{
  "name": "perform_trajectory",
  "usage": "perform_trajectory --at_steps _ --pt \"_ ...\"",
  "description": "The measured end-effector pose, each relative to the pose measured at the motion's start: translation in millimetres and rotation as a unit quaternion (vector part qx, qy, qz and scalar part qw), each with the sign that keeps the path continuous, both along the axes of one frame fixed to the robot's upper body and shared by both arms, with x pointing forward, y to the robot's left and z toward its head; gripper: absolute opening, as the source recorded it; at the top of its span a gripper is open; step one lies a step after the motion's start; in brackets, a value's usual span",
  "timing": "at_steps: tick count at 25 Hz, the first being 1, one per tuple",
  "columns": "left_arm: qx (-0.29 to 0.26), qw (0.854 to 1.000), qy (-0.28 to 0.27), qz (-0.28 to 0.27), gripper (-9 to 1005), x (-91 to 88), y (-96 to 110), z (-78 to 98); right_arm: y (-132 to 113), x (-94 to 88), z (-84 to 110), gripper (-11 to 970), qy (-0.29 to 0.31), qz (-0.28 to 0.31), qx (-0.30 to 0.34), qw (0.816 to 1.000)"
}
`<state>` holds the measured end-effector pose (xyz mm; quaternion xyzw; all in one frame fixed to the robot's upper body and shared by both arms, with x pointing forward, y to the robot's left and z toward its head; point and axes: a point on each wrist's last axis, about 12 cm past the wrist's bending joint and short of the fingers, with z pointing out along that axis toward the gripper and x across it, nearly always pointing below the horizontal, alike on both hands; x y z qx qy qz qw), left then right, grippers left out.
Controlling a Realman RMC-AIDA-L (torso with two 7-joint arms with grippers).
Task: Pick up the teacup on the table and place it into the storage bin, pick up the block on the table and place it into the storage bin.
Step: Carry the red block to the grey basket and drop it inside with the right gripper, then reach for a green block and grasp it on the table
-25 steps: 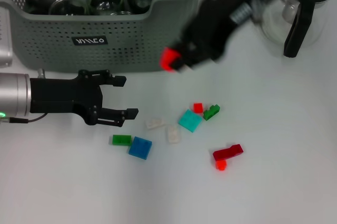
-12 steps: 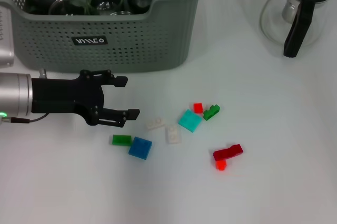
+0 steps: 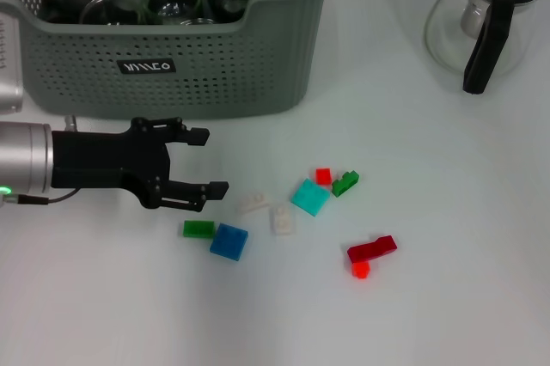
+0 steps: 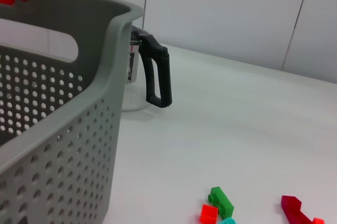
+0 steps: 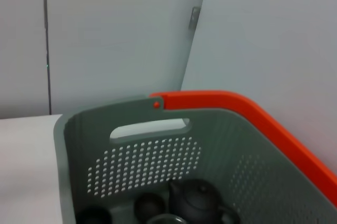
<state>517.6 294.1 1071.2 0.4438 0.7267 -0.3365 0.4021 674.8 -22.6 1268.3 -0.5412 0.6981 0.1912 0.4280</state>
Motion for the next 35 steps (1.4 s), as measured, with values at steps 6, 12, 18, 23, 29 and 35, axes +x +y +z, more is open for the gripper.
perform_trajectory --at_steps 6,12,18,23,29,35 --pt "0.0 1.0 -0.001 0.004 873 -1.8 2.4 -0.6 -11.3 -5.6 8.3 395 0.006 0.015 0.001 1.0" --pt "-0.002 1.0 -0.001 0.0 873 -4.4 3.4 -0.8 -46.5 -37.4 21.8 624 0.034 0.079 0.01 0.996" --pt "0.0 1.0 -0.006 -0.002 873 -4.6 4.0 -0.7 -105.5 -97.2 12.2 893 0.118 0.151 -0.042 0.981" --pt "0.0 1.0 -0.006 -0.002 873 -3.4 3.3 0.0 -127.4 -110.0 -9.9 899 0.183 0.112 -0.091 0.972" --pt "0.003 1.0 -0.011 -0.001 873 0.0 1.4 0.6 -132.4 -98.1 -56.1 899 0.252 0.026 -0.163 0.953" --pt "0.003 1.0 -0.013 -0.003 873 1.5 -0.5 1.5 -115.8 -88.5 -87.2 898 0.253 0.001 -0.221 0.942"
